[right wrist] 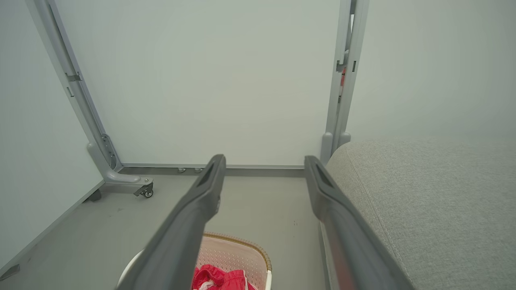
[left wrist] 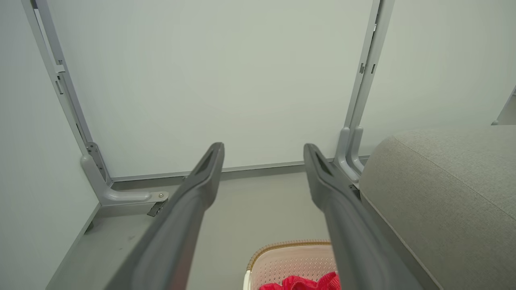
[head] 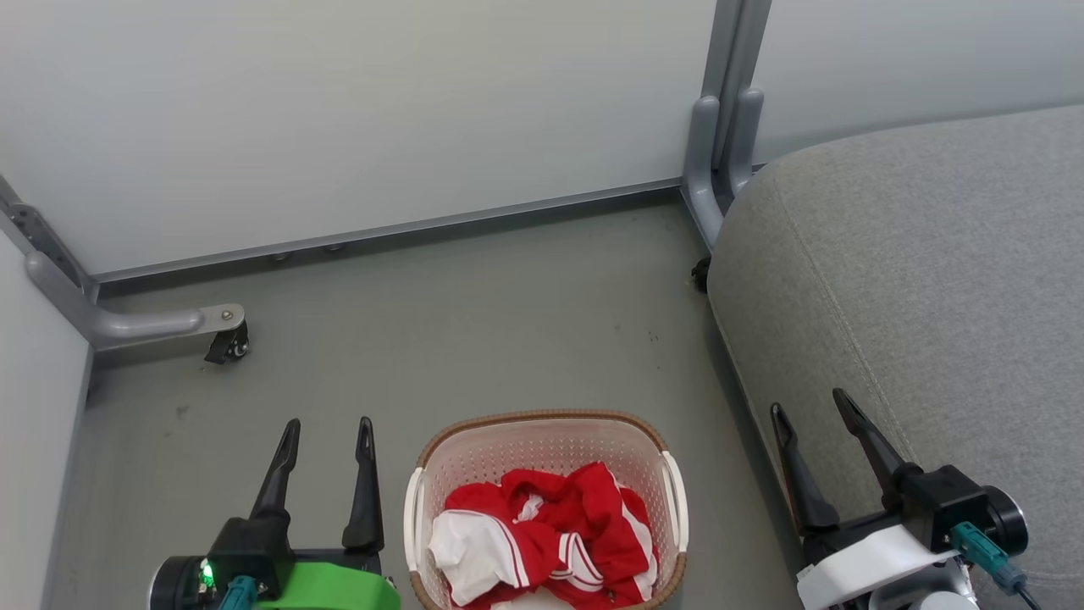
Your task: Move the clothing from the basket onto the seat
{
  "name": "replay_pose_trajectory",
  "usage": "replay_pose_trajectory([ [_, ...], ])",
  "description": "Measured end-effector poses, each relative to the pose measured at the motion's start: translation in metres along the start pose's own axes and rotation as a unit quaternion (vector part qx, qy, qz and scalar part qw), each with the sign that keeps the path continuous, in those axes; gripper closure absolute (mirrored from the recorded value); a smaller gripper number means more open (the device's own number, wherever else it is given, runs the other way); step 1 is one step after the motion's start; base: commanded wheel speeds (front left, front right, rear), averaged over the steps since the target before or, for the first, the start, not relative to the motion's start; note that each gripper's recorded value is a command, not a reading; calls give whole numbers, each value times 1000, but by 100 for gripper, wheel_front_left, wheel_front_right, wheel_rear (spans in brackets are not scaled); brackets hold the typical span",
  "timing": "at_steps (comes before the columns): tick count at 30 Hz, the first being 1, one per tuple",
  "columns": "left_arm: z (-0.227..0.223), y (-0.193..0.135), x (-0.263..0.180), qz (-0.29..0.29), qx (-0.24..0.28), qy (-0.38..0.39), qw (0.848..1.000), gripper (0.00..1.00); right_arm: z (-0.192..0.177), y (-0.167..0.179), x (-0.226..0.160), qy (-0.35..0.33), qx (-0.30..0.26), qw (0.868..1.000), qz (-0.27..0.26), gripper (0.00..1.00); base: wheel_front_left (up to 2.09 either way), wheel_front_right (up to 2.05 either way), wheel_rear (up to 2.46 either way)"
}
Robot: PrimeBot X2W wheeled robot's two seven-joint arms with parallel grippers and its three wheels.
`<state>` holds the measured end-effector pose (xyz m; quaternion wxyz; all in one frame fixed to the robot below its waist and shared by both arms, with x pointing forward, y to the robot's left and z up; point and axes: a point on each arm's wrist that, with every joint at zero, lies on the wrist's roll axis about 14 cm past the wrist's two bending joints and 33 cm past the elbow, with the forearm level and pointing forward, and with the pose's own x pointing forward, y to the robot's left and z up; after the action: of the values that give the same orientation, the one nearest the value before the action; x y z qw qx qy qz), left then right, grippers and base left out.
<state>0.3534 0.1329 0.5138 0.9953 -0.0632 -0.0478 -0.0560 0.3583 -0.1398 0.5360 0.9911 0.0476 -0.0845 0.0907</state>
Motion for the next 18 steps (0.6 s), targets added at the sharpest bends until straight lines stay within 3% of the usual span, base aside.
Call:
replay_pose_trajectory([
  [12, -27, -9, 10, -19, -5, 41, 999, 0, -13, -6, 8, 17, -8, 1000, -5, 0, 0, 0, 0],
  [18, -50, -32, 42, -78, 8, 66, 995, 0, -19, -9, 39, 15, -20, 1000, 3, 0, 0, 0, 0],
])
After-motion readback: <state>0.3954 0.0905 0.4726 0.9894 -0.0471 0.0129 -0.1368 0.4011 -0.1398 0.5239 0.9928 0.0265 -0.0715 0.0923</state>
